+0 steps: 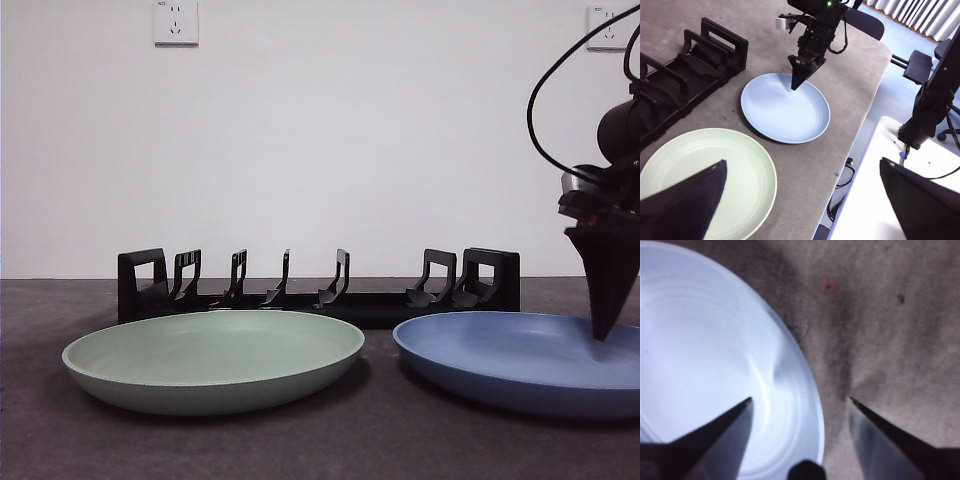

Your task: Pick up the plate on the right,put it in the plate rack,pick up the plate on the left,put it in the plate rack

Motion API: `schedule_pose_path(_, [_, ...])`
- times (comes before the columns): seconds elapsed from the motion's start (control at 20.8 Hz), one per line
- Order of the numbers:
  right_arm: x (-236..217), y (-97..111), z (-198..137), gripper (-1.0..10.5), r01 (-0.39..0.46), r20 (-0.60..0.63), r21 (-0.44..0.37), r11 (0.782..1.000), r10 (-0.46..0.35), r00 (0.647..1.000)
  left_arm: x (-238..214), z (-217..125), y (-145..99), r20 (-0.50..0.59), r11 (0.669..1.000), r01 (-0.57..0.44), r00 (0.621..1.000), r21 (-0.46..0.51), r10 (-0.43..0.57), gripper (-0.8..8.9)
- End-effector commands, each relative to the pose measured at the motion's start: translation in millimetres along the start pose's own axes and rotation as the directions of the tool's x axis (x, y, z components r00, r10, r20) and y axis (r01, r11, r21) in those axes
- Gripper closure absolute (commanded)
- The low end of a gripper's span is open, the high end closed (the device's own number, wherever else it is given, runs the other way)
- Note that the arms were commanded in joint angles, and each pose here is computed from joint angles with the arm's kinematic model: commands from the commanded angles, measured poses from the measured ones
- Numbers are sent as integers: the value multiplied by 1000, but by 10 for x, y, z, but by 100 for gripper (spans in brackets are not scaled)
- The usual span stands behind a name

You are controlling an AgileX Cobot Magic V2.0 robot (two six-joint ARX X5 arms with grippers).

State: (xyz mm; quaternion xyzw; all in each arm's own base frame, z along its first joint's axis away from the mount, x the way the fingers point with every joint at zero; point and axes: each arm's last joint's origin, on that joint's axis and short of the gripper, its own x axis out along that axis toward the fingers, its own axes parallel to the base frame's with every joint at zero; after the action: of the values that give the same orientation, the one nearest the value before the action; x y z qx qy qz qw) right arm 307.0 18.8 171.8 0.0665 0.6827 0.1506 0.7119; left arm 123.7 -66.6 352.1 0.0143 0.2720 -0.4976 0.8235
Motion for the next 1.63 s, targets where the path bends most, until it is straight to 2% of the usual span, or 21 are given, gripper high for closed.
schedule_pose_path(0.05, [51,-13,2,750,1,-17,3,1000,-1,1000,0,11,-5,5,1000,5,1000,17,-5,153])
schedule_pose_path(0.38, [64,-18,8,957,1,-17,-9,1000,-1,1000,16,12,7,-3,1000,1,1000,15,-1,153])
schedule_pose_path(0.48, [64,-20,17,963,2,-7,-18,1000,-2,1000,41,14,7,-12,999,12,1000,30,-12,154])
schedule_pose_path(0.77, [-163,35,-27,963,7,39,-30,1000,-6,999,218,24,-65,-77,980,97,993,176,-85,154])
schedule_pose_path(0.91, [-556,160,-82,963,14,119,-53,999,-8,993,355,24,-127,-132,953,138,986,271,-106,154])
schedule_pose_path(1.06, [-1010,316,-166,963,21,194,-80,997,-5,981,512,38,-202,-171,907,132,983,399,-68,154])
schedule_pose_path(1.15, [-1272,413,-224,963,15,225,-95,995,7,974,624,63,-260,-173,847,93,985,523,-1,154])
schedule_pose_path(1.2, [-1376,454,-251,963,8,235,-104,995,17,972,676,77,-293,-166,807,64,985,587,42,154])
schedule_pose_path(1.3, [-1540,520,-304,963,-19,244,-117,993,47,969,784,112,-368,-134,700,-1,981,714,138,154])
schedule_pose_path(1.39, [-1628,583,-335,963,-29,241,-128,991,60,969,882,151,-440,-83,579,-59,973,813,215,154])
schedule_pose_path(1.49, [-1640,656,-343,963,-51,234,-147,988,85,969,980,188,-515,-31,465,-97,965,880,260,154])
schedule_pose_path(1.54, [-1633,702,-349,963,-71,223,-162,984,106,969,1039,209,-552,-1,396,-115,960,911,281,154])
schedule_pose_path(1.63, [-1602,803,-352,963,-86,206,-191,978,126,970,1147,225,-599,26,286,-115,954,951,299,154])
